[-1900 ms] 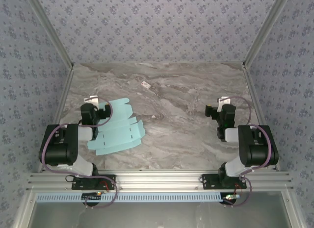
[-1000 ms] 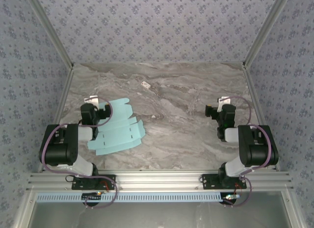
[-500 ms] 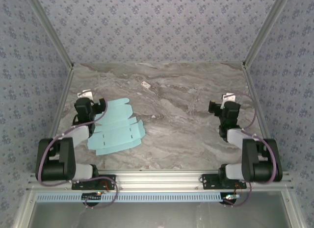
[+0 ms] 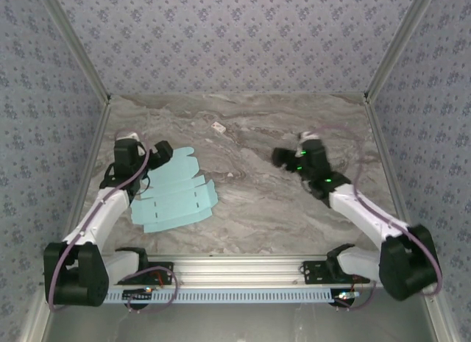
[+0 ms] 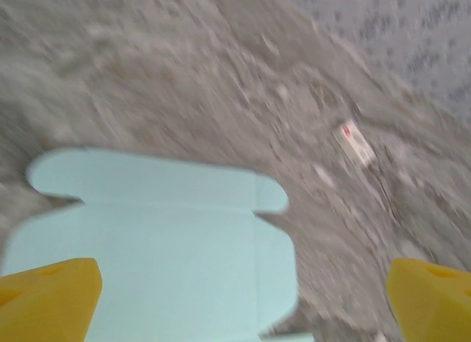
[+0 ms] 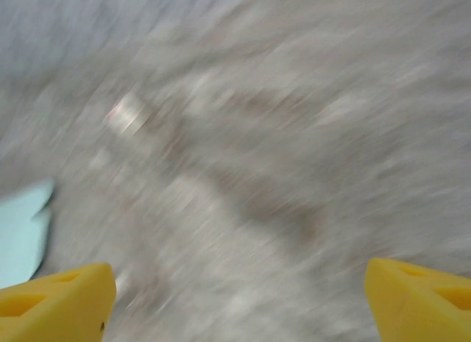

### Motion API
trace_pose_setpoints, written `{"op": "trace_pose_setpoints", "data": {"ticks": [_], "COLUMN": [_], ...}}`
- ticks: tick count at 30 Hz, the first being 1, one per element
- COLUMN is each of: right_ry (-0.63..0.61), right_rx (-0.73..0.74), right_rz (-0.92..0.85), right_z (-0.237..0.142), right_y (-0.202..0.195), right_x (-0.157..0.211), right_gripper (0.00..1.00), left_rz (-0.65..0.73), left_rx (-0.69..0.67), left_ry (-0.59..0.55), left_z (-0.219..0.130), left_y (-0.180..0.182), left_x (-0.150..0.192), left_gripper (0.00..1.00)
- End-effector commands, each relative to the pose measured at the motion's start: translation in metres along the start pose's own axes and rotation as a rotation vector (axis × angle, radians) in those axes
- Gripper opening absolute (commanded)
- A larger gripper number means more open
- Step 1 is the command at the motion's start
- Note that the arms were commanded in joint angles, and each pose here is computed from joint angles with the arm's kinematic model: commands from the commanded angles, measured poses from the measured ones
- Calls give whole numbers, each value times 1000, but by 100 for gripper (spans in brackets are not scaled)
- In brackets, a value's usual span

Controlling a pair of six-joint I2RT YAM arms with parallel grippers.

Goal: Fold the paper box

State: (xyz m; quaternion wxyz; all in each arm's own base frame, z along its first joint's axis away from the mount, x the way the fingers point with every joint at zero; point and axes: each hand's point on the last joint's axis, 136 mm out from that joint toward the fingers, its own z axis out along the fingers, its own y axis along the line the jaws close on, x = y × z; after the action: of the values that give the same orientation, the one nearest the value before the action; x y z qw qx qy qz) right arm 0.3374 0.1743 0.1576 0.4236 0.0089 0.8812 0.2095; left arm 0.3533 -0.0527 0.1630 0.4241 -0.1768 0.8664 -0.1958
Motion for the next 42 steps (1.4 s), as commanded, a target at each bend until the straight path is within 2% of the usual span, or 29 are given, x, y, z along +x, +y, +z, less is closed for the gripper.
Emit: {"op": "trace_pose_setpoints", "data": {"ticks": [1,5,12,16,21,24,29,35,38,42], "right_ry": [197,320,472,537,552,546,497,398,360,327], "right_rx": [-88,-192,-320,-352,-339,-294,-271,-320,-386,-473], "right_rz": [6,-74,-102,-122,-143,-160,-218,-361,-438,-527], "right_z": [16,40,68,74,76,79,76,44,18,-20], "right_y": [54,113,167,182,184,176,172,163,154,138], "right_x": [49,89,137,159,173,175,158,93,53,3], "right_gripper": [90,86,67,54,44,30,14,2,0,0], "left_rz": [-5,23,48,64,61,51,29,47,153,461], "left_rx": [78,56,35,0,-18,-13,20,185,292,457], "left_ry": [139,146,125,123,109,94,44,-61,-109,-134], "left_z": [-4,-2,-4,-6,-9,-12,-22,-44,-59,-82], "left_y": [-30,-34,-37,-30,-27,-29,-38,-77,-112,-176], "left_x": [15,14,12,13,11,8,-5,-34,-45,-38], "left_gripper": [99,99,99,99,99,99,99,97,96,94]}}
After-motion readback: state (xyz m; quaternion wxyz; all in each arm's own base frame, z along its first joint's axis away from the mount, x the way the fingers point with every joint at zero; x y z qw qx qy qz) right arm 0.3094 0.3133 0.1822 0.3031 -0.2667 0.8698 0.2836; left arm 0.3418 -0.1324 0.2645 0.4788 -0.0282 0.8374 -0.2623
